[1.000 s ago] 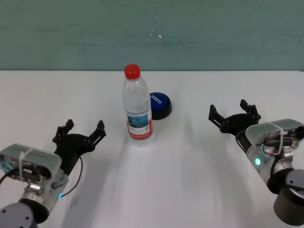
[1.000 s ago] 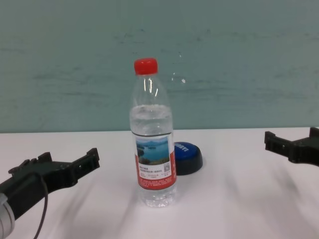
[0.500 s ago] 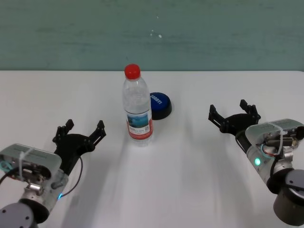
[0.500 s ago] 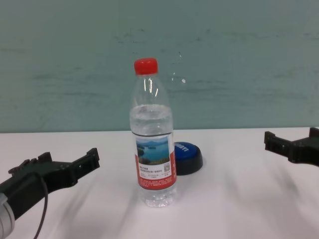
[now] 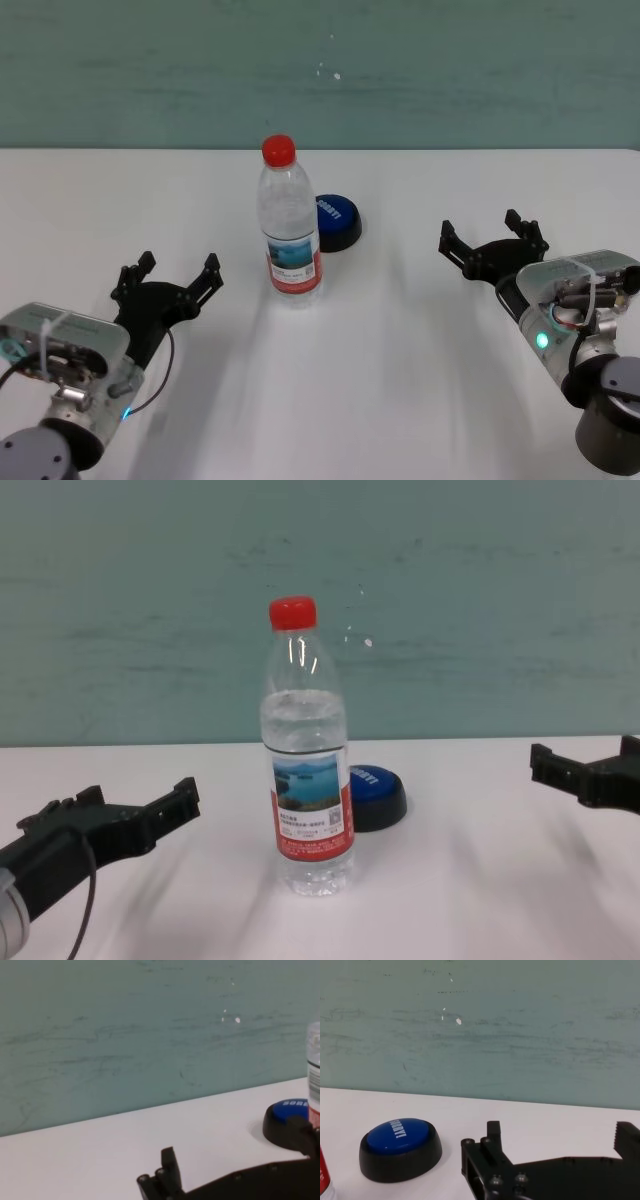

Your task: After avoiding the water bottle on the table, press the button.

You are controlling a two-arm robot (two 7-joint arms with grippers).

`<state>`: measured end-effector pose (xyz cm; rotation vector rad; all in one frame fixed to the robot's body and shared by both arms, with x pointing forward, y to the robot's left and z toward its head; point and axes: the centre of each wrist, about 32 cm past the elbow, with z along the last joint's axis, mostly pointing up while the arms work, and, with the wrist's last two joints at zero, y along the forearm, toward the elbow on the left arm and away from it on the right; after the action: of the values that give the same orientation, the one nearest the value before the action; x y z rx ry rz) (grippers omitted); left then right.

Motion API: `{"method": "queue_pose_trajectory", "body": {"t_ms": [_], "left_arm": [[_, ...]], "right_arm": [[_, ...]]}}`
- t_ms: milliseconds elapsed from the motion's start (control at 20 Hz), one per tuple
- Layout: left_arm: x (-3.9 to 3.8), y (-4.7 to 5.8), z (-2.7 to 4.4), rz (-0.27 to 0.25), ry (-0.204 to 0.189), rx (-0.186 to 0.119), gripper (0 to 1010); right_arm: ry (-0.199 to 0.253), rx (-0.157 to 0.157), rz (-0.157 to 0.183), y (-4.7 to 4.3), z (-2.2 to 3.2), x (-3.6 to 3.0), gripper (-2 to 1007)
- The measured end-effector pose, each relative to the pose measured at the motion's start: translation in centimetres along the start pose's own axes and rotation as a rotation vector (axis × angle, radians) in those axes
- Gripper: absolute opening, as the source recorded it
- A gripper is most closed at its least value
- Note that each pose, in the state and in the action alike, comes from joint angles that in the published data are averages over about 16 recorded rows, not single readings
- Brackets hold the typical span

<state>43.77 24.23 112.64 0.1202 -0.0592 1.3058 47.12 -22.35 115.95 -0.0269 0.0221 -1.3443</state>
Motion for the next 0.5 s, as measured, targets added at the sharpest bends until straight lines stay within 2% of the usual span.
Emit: {"method": "queue_pose_trajectory", "body": {"t_ms": [500], "left_arm": [[0.00,0.00,0.00,0.000,0.000,0.000,1004]], "right_arm": [[0.000,0.000,0.000,0.00,0.00,0.00,1003]]}}
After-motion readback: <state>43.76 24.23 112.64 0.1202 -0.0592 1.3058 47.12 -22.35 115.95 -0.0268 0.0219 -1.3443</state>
